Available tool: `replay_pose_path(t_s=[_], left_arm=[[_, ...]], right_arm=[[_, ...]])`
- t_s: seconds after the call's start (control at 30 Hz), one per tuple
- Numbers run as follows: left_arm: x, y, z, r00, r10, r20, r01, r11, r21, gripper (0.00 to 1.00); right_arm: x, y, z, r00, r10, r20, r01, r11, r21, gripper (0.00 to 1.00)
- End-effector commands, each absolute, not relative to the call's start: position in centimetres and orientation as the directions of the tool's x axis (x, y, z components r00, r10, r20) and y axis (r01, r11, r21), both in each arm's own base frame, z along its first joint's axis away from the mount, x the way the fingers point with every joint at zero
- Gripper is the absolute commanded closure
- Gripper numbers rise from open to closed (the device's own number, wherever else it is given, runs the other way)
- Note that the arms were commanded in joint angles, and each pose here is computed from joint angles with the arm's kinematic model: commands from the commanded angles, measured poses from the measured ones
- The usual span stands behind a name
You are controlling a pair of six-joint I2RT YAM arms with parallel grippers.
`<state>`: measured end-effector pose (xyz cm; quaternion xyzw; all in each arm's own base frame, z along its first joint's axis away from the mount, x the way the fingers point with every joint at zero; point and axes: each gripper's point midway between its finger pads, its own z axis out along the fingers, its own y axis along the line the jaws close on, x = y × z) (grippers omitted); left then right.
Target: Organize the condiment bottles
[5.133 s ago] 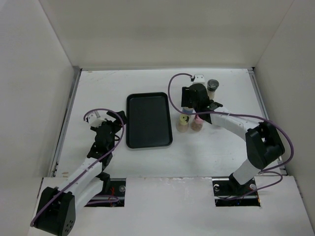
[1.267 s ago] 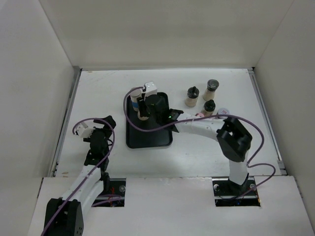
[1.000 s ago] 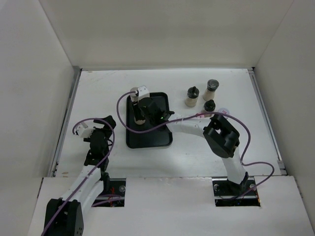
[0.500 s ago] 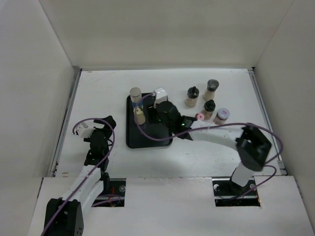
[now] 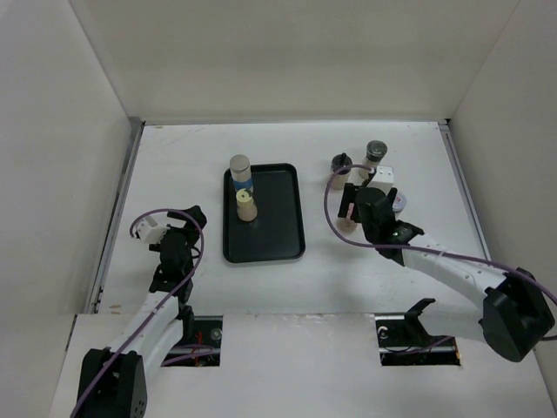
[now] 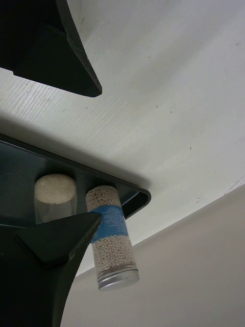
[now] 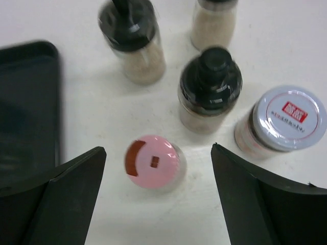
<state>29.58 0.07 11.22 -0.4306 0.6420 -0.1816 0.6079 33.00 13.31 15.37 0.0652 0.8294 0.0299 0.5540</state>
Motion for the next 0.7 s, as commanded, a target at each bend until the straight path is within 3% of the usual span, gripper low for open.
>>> replay_pose_path(t_s=[0.0,0.2,0.43,0.67], left_arm=[[30.1,-0.2,12.5,0.131,-0.777,-0.615,-0.295,0.562,-0.773,0.0],[30.0,-0.2,12.7,0.136,-0.775,-0.617,-0.287,0.566,-0.773,0.0],[30.0,-0.4,12.7,0.126,-0.776,-0.618,-0.285,0.569,-0.772,0.0],[30.1,-0.6,12.6,0.119,-0.776,-0.62,-0.285,0.571,-0.77,0.0]], right_arm=[[33.5,14.3,14.5,-0.416,0.159,-0.895,0.068,0.987,0.144,0.09],[35.5,15.5,13.2,-0.429,0.128,-0.894,0.071,0.992,0.108,0.14],[36.6,15.8,14.0,-0.387,0.085,-0.918,0.096,0.994,0.052,0.53],[33.2,24.4,20.4,-0.302,0.081,-0.95,-0.175,0.975,0.139,0.57]])
